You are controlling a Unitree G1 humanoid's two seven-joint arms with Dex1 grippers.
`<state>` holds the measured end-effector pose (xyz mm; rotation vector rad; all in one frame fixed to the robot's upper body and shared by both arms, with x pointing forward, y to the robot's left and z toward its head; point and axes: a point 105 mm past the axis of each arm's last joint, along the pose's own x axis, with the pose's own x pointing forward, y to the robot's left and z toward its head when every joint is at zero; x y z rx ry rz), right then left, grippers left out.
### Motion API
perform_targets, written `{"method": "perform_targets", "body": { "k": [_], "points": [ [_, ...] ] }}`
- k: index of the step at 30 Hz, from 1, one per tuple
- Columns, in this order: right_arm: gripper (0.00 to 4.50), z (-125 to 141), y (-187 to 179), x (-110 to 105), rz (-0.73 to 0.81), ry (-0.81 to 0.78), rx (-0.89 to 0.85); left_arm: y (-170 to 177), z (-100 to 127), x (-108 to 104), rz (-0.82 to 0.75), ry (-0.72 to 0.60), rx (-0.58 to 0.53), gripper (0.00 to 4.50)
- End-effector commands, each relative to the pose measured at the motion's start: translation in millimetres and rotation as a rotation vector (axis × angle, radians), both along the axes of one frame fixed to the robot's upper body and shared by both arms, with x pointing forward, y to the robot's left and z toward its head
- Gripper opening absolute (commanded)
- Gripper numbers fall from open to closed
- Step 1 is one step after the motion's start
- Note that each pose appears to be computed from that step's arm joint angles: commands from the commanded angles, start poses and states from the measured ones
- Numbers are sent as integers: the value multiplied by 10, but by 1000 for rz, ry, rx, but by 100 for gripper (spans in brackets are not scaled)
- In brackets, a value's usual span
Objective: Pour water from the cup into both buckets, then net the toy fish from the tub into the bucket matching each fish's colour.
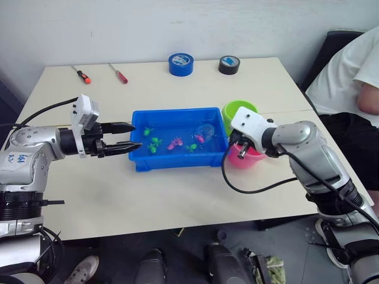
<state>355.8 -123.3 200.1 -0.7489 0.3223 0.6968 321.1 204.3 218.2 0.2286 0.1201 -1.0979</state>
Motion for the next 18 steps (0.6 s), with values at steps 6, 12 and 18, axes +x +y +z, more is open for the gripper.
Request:
{"method": "perform_targets", "body": {
  "k": [6, 12, 18],
  "points": [
    [0, 391, -3, -147, 2, -20, 140, 4, 170, 31, -12, -49, -14, 346],
    [0, 396, 18, -203, 8, -7, 171, 10, 199, 59, -16, -55, -13, 346],
    [0, 462, -31, -251, 20, 2, 274, -49, 205, 63, -64, -59, -1, 346]
  ]
}}
